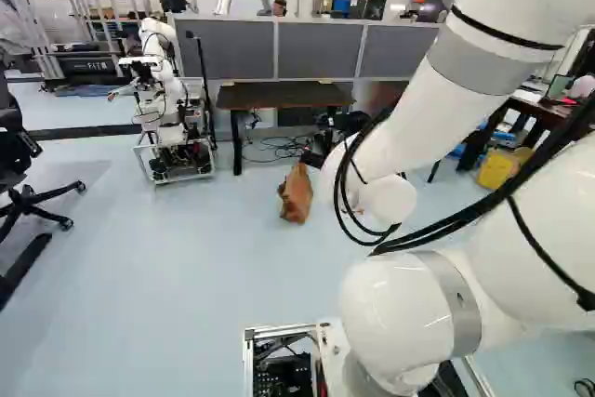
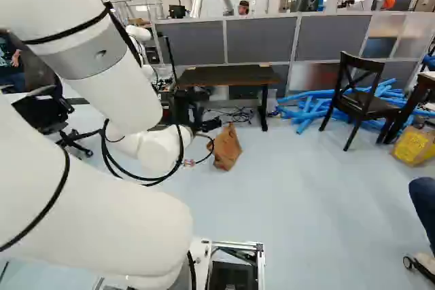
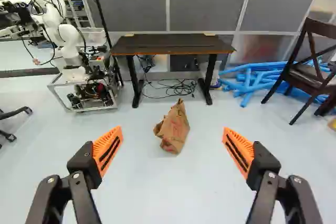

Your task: Pick up the bag on the ground and place it on the table

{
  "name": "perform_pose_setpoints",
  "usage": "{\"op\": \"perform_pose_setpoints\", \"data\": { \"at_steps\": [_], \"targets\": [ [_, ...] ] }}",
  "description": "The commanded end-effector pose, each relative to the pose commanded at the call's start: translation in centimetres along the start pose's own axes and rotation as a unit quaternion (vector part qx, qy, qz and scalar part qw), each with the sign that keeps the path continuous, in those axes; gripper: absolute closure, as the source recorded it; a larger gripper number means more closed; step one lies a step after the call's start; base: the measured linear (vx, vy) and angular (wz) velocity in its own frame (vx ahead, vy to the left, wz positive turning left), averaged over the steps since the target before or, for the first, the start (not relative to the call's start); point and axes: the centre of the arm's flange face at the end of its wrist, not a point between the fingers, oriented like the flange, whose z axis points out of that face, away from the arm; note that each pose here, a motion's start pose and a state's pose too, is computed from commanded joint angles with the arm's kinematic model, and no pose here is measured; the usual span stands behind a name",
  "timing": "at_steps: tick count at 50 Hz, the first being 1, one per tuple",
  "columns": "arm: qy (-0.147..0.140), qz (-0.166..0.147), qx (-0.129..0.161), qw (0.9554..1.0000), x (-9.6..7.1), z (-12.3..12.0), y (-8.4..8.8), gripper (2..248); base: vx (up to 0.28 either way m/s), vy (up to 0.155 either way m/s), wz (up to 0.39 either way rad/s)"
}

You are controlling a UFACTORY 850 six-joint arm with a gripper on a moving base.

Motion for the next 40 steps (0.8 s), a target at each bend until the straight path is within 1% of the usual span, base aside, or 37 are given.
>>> {"op": "perform_pose_setpoints", "data": {
  "at_steps": [21, 40],
  "targets": [
    [0.0, 0.0, 0.0, 1.0, 0.0, 0.0, 0.0, 3, 0.038, 0.0, -0.003],
    [0.0, 0.0, 0.0, 1.0, 0.0, 0.0, 0.0, 3, 0.106, 0.001, -0.01]
  ]
}}
